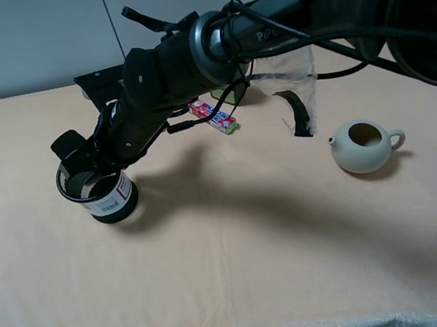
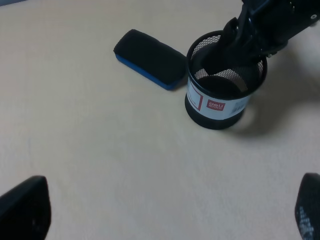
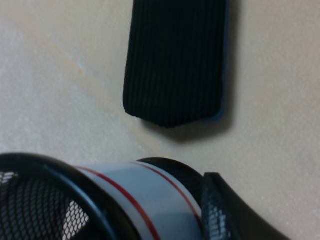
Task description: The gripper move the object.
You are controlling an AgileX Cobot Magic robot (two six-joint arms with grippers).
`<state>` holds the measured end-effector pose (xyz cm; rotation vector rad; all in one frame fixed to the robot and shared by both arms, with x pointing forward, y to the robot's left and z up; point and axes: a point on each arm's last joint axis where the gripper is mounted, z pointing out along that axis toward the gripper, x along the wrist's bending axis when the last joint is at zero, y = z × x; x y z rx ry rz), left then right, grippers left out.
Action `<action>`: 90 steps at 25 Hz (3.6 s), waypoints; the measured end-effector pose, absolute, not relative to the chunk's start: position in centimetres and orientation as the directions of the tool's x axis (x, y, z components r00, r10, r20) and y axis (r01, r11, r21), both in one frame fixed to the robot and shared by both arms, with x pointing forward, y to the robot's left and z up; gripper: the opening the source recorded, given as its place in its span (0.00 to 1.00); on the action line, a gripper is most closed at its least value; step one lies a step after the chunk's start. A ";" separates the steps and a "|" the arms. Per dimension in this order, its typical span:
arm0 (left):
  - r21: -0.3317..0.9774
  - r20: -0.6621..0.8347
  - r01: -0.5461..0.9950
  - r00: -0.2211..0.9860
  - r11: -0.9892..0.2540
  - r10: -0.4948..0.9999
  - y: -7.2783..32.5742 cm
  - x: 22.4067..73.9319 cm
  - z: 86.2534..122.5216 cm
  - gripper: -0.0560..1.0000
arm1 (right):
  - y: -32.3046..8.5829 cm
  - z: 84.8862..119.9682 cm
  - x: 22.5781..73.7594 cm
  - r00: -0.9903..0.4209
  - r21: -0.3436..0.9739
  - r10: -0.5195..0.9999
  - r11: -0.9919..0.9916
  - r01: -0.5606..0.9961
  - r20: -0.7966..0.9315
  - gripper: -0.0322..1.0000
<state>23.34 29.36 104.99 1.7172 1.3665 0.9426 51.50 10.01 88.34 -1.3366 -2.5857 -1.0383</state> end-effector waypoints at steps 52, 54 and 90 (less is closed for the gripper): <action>0.882 0.100 0.441 0.164 -0.163 0.981 29.4 23.3 105.0 0.99 | -3.2 106.3 51.5 -0.682 0.322 0.683 0.605 0.729 0.260 0.70; 0.882 0.100 0.441 0.164 -0.163 0.981 29.4 23.3 105.0 0.99 | -4.6 107.1 51.6 -0.673 0.302 0.697 0.604 0.737 0.248 0.70; 0.882 0.100 0.441 0.164 -0.163 0.981 29.4 23.3 105.0 0.99 | -24.5 113.8 33.2 -0.383 0.603 0.923 0.290 0.743 0.029 0.70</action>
